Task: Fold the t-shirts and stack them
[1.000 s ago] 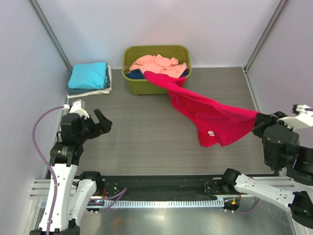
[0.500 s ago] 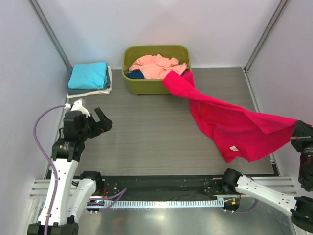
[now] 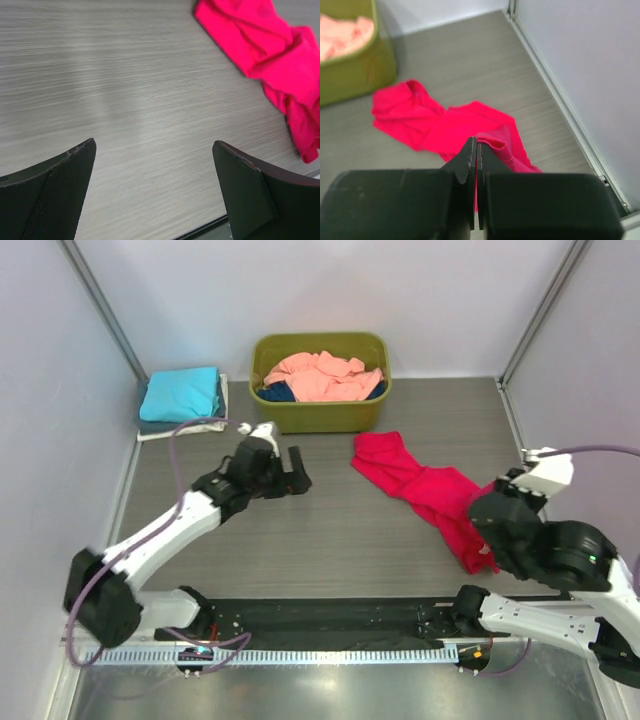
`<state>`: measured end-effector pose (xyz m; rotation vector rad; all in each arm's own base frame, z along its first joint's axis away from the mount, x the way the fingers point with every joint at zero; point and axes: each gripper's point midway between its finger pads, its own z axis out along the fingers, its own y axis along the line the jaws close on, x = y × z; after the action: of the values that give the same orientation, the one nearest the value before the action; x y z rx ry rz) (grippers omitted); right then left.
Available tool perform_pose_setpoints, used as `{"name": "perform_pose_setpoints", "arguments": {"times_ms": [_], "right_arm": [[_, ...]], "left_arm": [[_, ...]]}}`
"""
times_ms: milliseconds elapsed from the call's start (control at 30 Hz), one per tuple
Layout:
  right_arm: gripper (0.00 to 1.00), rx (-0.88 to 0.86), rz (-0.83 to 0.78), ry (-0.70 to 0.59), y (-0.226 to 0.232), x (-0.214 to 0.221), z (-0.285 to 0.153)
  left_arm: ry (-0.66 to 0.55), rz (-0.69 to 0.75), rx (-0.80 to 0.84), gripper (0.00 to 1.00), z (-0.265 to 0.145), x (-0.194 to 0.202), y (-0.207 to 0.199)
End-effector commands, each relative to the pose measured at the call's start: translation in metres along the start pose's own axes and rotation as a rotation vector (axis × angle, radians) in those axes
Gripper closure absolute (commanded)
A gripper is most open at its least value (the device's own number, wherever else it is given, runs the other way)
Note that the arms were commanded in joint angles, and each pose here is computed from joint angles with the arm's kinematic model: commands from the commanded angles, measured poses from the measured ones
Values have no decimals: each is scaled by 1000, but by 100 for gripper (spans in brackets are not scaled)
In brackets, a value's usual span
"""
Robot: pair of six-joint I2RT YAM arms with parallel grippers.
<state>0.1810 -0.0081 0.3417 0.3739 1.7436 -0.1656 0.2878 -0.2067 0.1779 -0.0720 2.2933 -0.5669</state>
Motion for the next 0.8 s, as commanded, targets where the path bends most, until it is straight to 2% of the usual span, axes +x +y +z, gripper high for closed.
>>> {"name": "perform_pose_setpoints", "arguments": {"times_ms": [0, 33, 67, 133, 200, 233, 300, 333, 500, 667, 767], "right_arm": [[99, -49, -35, 74, 23, 27, 3], [99, -54, -46, 92, 27, 37, 4], [99, -80, -43, 117, 37, 50, 6], [99, -84, -60, 128, 38, 58, 7], [99, -100, -61, 150, 43, 68, 7], [99, -105, -52, 156, 44, 69, 6], [99, -125, -41, 163, 48, 70, 6], [99, -131, -39, 166, 48, 71, 5], [99, -134, -42, 165, 49, 71, 5], [99, -162, -30, 169, 53, 75, 5], [99, -169, -24, 164, 53, 77, 5]], "left_arm": [[-57, -24, 159, 0, 36, -8, -54], [-30, -11, 161, 0, 63, 2, -59], [-8, 19, 198, 0, 94, 1, -86], [34, 18, 171, 0, 121, 15, -83], [36, -7, 218, 1, 136, 4, -103], [83, -11, 200, 4, 157, 20, -99], [87, -24, 224, 7, 171, 15, -113], [114, -29, 200, 8, 187, 27, -108], [129, -79, 155, 12, 220, 37, -105], [146, -105, 140, 20, 247, 47, -108], [137, -112, 138, 31, 255, 46, -113]]}}
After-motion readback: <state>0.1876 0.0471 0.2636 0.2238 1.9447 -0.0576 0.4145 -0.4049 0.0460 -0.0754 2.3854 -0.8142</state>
